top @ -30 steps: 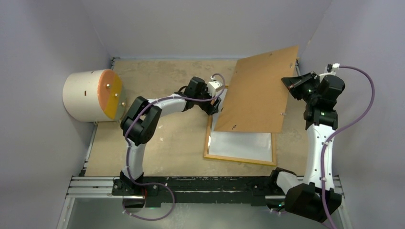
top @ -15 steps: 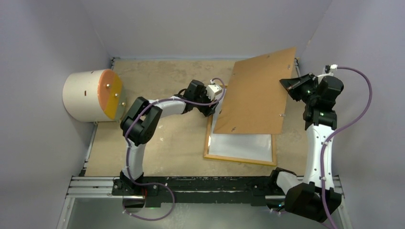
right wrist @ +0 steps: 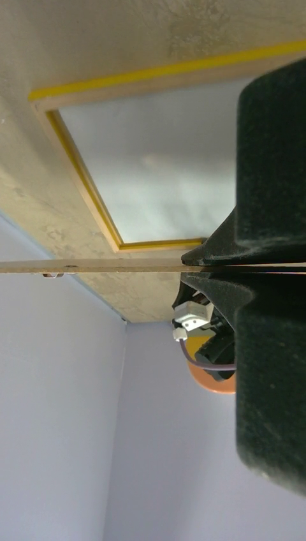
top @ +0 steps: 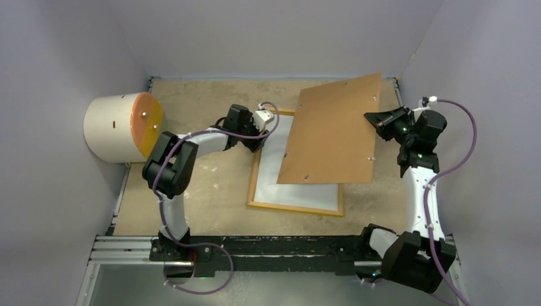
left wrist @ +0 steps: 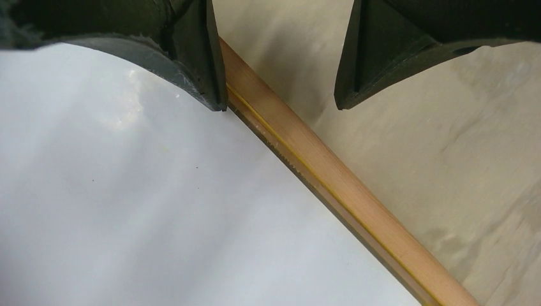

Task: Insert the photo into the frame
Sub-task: Move the photo frame to the center of the board.

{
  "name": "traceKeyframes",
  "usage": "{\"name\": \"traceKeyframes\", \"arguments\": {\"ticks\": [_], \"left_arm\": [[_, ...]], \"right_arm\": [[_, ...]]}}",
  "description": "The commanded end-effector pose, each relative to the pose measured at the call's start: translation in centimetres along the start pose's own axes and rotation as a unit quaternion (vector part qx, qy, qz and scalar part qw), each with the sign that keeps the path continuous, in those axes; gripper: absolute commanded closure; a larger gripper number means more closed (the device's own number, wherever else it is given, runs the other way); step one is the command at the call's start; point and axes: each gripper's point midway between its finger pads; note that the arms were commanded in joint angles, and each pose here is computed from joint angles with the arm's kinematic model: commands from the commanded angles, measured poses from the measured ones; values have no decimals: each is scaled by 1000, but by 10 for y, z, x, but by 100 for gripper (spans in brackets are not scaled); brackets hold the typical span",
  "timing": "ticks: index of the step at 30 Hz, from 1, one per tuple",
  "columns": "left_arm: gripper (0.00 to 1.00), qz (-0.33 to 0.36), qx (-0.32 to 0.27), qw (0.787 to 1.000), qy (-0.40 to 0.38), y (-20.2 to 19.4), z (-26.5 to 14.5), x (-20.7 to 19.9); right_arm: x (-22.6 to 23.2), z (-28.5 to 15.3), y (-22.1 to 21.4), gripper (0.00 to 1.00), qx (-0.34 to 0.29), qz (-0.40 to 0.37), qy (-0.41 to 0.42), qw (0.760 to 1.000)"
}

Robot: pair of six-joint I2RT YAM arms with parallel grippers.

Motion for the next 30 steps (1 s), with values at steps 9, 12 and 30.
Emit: {"name": "traceKeyframes", "arguments": {"ticks": [9,12,30], "left_arm": [[35,9,25,998,56,-31,-66,52],[34,4,25,998,64,-38,-77,57],[4,8,3,999,49,-12,-133,61]], "right_arm": [[25,22,-38,100,51,6,88,995],[33,31,-55,100,75,-2,101,992],[15,68,-110,100,90,15,99,991]]}}
Point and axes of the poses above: each gripper's point midway between its finger pads, its own z axis out along the fingers, its own x axis along the line the jaws close on, y = z × x, and after that the axes turned 6 degrees about -z, right-handed
